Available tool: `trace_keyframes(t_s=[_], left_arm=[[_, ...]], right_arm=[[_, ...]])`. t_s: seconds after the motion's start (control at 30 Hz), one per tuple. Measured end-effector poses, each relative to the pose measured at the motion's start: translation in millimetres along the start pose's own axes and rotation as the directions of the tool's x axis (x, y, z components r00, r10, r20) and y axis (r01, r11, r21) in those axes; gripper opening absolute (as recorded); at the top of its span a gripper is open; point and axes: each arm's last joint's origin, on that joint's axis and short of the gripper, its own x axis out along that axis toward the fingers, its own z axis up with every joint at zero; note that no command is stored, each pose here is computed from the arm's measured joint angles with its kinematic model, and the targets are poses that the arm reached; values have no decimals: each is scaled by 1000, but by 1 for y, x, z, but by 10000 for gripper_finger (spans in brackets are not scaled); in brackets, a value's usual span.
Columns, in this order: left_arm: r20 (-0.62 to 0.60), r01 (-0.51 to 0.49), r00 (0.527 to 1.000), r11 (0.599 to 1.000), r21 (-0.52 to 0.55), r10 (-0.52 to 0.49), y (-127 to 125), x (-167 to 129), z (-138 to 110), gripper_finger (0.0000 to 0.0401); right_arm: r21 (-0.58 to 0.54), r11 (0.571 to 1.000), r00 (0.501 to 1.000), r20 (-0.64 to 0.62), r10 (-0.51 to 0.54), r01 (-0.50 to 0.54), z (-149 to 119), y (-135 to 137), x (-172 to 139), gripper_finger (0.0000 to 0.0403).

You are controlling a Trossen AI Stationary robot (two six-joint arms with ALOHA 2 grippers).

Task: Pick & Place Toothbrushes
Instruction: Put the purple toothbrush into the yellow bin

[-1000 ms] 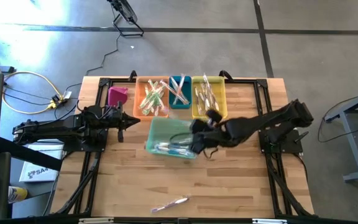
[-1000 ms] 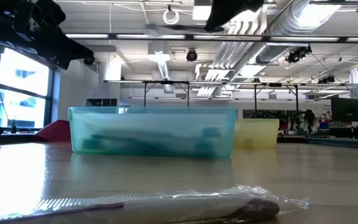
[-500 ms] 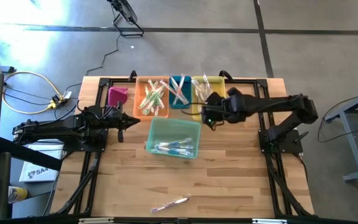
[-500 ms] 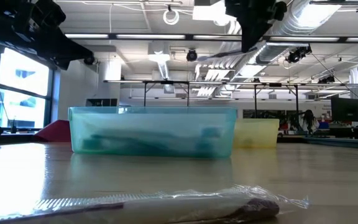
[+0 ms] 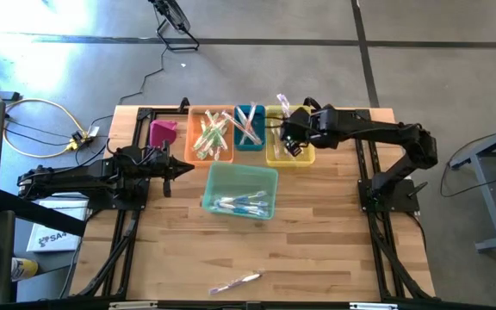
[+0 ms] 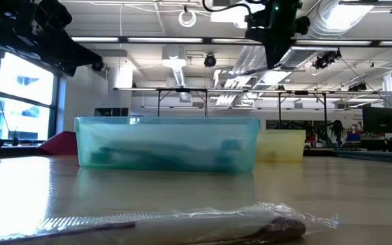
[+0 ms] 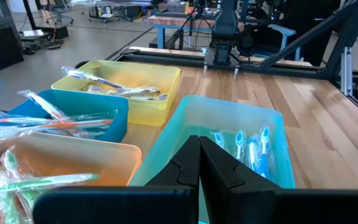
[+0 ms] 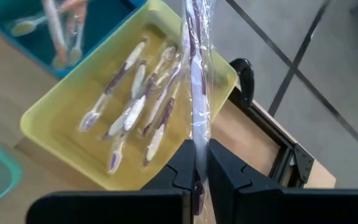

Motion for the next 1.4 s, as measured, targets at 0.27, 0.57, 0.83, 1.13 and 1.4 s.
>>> trace_keyframes(t_s=[0.27,0.57,0.83,1.13,1.4], left_arm=[[0,0,1000,1000,0,0,0,0,0,0],[0,-1,1000,1000,0,1,0,0,0,0],[2,-1,1000,1000,28,1,0,0,1,0],[2,-1,1000,997,78,1,0,0,1,0],[2,-3,1000,996,89,3,0,0,1,0]], right_arm=[[-9,999,999,-20,48,-48,-2,5,38,14],[45,994,993,-68,98,-95,-29,9,102,14],[113,971,976,-33,216,-211,-47,11,140,14],[134,961,967,-50,251,-242,-52,6,151,26],[144,957,967,-7,256,-253,-48,7,152,87]])
